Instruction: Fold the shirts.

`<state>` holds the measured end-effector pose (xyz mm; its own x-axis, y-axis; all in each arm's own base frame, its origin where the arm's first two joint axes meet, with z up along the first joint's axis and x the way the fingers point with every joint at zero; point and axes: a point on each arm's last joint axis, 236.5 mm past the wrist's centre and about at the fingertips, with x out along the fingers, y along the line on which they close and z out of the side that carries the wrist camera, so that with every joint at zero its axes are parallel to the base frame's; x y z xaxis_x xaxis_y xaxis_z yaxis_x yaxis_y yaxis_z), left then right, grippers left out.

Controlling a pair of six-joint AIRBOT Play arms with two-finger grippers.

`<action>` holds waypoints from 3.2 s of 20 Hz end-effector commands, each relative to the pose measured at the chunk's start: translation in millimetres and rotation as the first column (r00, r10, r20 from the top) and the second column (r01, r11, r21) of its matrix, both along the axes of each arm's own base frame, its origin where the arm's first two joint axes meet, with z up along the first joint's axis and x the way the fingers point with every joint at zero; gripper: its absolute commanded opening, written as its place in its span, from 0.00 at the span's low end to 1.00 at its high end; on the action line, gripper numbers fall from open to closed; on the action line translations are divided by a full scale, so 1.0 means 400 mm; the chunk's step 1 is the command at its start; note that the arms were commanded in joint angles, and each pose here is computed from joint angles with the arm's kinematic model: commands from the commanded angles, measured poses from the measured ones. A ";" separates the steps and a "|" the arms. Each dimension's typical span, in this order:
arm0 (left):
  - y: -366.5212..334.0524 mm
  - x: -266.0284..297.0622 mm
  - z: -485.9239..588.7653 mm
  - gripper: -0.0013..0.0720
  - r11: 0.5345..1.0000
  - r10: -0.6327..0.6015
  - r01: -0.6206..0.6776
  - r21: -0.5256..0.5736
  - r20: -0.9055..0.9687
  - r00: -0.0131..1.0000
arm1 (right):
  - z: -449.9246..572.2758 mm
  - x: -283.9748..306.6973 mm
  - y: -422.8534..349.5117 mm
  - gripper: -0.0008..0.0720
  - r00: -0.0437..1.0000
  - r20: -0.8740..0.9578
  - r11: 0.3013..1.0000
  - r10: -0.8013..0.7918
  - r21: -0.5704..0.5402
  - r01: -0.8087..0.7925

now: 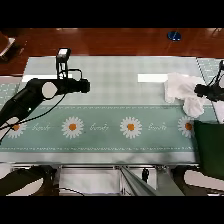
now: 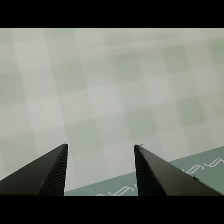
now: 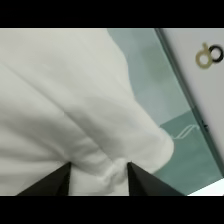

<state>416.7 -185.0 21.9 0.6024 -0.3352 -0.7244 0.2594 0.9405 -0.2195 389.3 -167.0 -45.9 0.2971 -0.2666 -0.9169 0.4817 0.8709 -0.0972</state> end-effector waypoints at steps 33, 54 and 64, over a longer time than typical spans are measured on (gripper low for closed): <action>0.051 -0.353 0.100 0.71 0.945 0.091 -0.090 -0.314 -0.009 0.996 | 0.998 -0.246 1.037 0.04 0.113 0.677 0.223 0.727 -0.079 -0.972; 0.025 -0.479 0.048 0.71 0.962 -0.048 -0.030 -0.272 -0.277 0.960 | 0.503 -0.046 0.458 0.57 0.824 0.360 0.839 0.437 0.165 -0.518; -0.267 -0.538 -0.191 0.71 0.931 -0.292 0.219 -0.291 -0.238 0.926 | 0.076 -0.310 0.375 0.57 0.987 0.156 0.828 0.046 0.547 -0.125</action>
<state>191.4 -268.4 -35.6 0.2205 -0.6525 -0.7250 0.3510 0.7466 -0.5652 289.5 -31.2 23.6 0.4708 0.2413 -0.8486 0.3258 0.8463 0.4215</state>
